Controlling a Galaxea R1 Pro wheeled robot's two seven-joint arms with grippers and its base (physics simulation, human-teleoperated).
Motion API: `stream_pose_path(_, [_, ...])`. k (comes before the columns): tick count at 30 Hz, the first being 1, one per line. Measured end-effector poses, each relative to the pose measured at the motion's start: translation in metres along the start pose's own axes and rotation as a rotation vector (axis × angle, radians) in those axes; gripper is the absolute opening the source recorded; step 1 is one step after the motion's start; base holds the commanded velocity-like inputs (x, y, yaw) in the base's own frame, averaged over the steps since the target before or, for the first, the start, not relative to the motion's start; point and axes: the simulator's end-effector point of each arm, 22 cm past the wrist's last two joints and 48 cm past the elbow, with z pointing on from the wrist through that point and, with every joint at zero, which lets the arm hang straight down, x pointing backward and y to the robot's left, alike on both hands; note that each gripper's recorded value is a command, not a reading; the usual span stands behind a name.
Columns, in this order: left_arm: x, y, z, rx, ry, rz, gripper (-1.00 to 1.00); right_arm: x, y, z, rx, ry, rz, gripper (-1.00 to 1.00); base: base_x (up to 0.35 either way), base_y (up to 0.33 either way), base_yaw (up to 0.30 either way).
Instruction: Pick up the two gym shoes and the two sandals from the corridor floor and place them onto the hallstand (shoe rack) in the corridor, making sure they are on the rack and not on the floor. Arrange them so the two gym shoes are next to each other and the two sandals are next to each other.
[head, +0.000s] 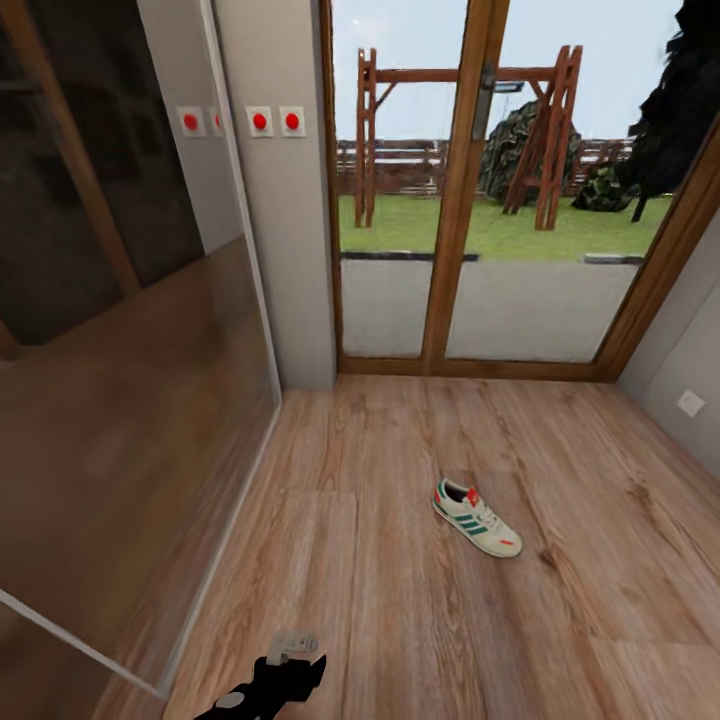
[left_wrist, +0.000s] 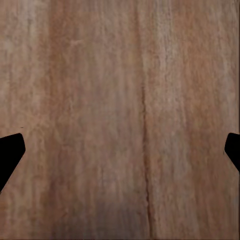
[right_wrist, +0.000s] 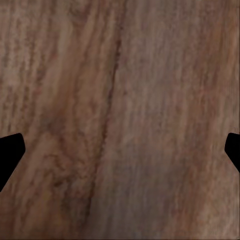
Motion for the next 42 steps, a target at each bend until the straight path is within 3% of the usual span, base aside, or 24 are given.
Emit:
stream_pose_path(11, [0.0,0.0,0.0,0.0,0.0,0.0,1.0,0.0,0.0,0.0,0.0,0.0,0.0,1.0,0.14,-0.077,0.0])
stream_pose_path(42, [0.0023,-0.0009,-0.0003,0.0,0.003,-0.001,1.0,0.0021,0.003,-0.0006,-0.006,0.006,0.0,1.0,0.005,-0.003,0.0])
